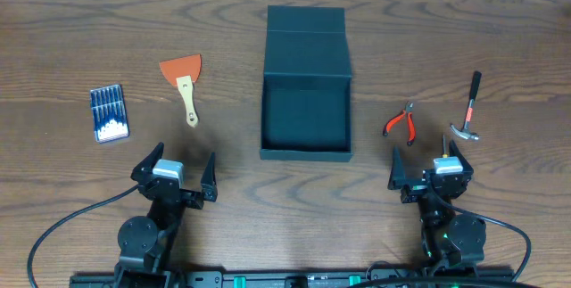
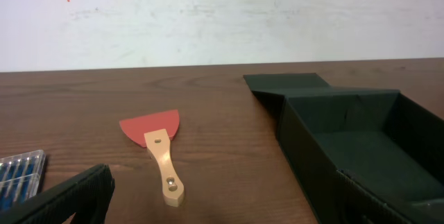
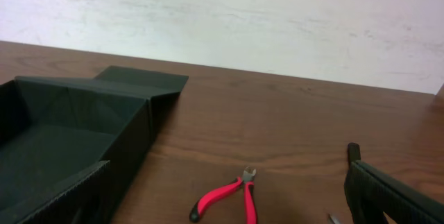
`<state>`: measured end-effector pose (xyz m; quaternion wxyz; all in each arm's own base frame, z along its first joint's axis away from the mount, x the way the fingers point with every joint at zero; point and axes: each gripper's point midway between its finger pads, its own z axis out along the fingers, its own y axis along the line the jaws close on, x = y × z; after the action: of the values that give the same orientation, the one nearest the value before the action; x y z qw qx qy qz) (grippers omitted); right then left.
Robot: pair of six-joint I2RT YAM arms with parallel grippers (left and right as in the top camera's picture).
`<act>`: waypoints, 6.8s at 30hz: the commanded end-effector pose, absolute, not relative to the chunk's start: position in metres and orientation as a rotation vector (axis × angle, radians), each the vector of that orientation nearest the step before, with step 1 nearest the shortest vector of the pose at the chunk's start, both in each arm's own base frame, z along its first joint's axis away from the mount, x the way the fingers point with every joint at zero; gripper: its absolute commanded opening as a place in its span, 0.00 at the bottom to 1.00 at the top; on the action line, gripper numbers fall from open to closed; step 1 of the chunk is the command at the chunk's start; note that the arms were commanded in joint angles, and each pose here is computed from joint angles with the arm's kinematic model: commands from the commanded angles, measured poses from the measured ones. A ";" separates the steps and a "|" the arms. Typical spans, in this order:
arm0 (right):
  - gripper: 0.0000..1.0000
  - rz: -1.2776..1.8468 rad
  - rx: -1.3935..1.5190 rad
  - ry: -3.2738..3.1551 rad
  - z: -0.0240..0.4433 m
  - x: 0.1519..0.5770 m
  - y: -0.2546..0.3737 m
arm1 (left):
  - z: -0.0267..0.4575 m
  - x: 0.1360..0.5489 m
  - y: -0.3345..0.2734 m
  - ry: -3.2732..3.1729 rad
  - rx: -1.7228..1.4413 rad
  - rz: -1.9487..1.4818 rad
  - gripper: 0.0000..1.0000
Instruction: Pack container
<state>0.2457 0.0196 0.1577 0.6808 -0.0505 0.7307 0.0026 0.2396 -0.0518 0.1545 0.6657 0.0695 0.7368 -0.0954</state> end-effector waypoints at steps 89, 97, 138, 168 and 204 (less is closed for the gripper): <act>0.99 0.081 0.358 2.761 0.209 0.273 -0.017 | 0.127 0.241 -0.047 1.797 -0.072 -0.351 0.99; 0.99 0.068 0.338 2.930 0.157 0.295 -0.020 | 0.127 0.241 -0.047 1.797 -0.072 -0.350 1.00; 0.99 0.115 0.191 3.040 0.032 0.313 -0.034 | 0.127 0.241 -0.046 1.798 -0.074 -0.347 0.99; 0.77 0.117 0.056 2.980 0.004 0.345 -0.031 | 0.127 0.241 -0.046 1.797 -0.074 -0.347 0.99; 0.63 0.149 0.042 3.016 -0.016 0.326 -0.017 | 0.127 0.241 -0.046 1.797 -0.074 -0.347 0.98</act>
<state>0.3420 -0.0232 -0.0012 0.0886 0.0104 0.9952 0.0394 0.2423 -0.0449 0.1385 0.6239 -0.0328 0.7661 -0.1507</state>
